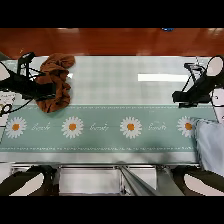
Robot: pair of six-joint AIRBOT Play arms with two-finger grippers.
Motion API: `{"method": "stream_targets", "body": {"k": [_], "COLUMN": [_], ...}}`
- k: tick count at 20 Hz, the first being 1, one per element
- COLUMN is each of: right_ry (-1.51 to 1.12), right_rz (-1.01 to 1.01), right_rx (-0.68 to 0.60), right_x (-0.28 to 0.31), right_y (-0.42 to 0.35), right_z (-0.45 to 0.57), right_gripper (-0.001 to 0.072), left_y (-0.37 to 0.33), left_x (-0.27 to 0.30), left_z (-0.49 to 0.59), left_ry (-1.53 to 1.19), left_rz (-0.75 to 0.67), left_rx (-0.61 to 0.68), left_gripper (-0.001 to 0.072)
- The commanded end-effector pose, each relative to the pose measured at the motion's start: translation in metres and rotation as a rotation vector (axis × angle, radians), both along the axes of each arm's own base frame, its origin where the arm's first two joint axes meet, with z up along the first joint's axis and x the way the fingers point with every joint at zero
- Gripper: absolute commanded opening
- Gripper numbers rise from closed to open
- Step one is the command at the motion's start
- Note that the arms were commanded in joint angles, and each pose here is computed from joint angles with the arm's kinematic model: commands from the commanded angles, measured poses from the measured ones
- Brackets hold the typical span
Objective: Fold the shirts.
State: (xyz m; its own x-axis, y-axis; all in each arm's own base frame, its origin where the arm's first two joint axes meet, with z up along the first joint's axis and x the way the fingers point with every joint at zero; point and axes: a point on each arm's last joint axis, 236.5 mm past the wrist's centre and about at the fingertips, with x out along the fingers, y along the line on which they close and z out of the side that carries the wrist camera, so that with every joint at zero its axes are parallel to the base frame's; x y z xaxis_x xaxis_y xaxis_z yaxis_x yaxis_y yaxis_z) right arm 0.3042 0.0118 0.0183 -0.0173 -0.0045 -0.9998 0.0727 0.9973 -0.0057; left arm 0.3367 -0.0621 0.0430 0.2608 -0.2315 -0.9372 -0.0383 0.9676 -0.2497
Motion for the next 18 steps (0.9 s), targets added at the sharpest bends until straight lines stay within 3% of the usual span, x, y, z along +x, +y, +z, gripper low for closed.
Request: {"method": "stream_targets", "body": {"k": [1,18], "right_ry": [0.001,-0.066], "right_rz": [0.001,0.048], "right_rx": [0.0,-0.016], "right_x": [0.0,0.016], "right_y": [0.0,-0.003], "right_z": [0.0,0.0], "right_gripper": [0.0029,0.0028], "left_y": [0.0,0.0], "left_x": [0.0,0.003], "left_z": [0.0,0.001], "left_ry": [0.0,-0.013], "left_rz": [-0.001,0.002], "left_rx": [0.0,0.0], "left_gripper": [0.0026,0.0026]}}
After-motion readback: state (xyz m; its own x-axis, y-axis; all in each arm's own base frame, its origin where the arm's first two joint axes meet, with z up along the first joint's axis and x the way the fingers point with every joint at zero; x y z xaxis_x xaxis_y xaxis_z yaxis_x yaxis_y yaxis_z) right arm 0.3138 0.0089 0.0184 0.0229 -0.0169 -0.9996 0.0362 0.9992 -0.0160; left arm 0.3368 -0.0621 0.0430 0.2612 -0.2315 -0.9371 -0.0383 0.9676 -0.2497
